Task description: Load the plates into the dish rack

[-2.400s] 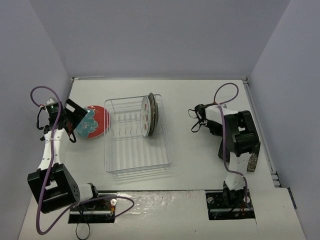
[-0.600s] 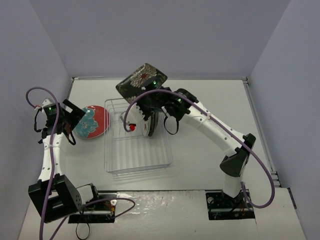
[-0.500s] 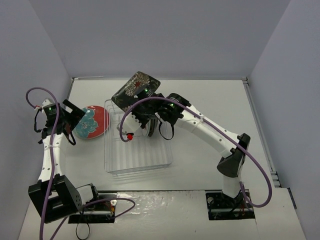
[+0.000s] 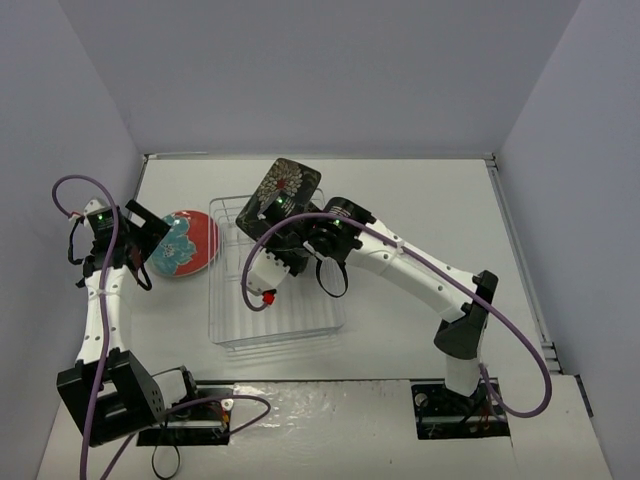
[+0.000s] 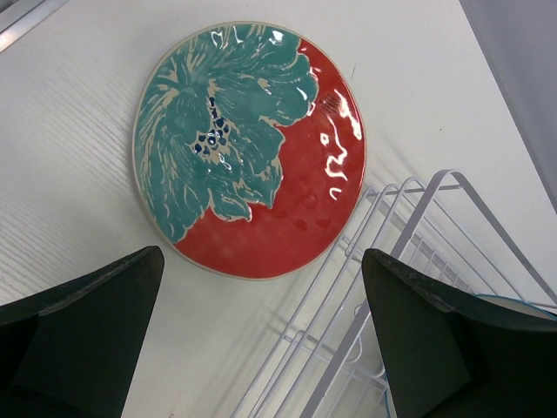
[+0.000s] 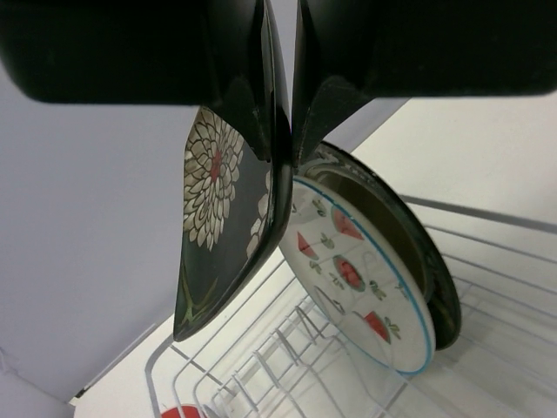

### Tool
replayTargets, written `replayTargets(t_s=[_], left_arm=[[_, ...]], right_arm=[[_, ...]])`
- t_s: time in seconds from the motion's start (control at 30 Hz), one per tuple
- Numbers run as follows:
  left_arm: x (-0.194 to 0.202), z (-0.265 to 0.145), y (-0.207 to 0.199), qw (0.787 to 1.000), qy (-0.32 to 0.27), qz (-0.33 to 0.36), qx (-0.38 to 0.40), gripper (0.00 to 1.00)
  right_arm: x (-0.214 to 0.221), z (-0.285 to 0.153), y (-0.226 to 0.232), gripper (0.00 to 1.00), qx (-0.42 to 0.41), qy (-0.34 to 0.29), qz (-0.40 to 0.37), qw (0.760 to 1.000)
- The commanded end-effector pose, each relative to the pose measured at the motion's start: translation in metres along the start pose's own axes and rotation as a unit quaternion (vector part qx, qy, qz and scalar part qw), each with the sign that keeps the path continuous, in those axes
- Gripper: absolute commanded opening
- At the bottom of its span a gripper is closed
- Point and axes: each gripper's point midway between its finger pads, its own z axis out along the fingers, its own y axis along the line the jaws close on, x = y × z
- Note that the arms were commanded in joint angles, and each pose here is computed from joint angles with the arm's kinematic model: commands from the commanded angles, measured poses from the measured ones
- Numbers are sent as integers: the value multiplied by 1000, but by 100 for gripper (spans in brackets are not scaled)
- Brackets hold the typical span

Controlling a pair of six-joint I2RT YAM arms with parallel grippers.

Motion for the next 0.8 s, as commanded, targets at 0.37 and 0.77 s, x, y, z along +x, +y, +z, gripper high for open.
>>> replayTargets(t_s=[0.37,0.77], left_arm=[[-22,-10,-9,999,-39,4,13,97],[-18,-2,-8,999,-29,4,12,97]], right_arm=[[14,-58,4,0,-58,117,-101,986],[26,-10,26,0,-119,116,-75,983]])
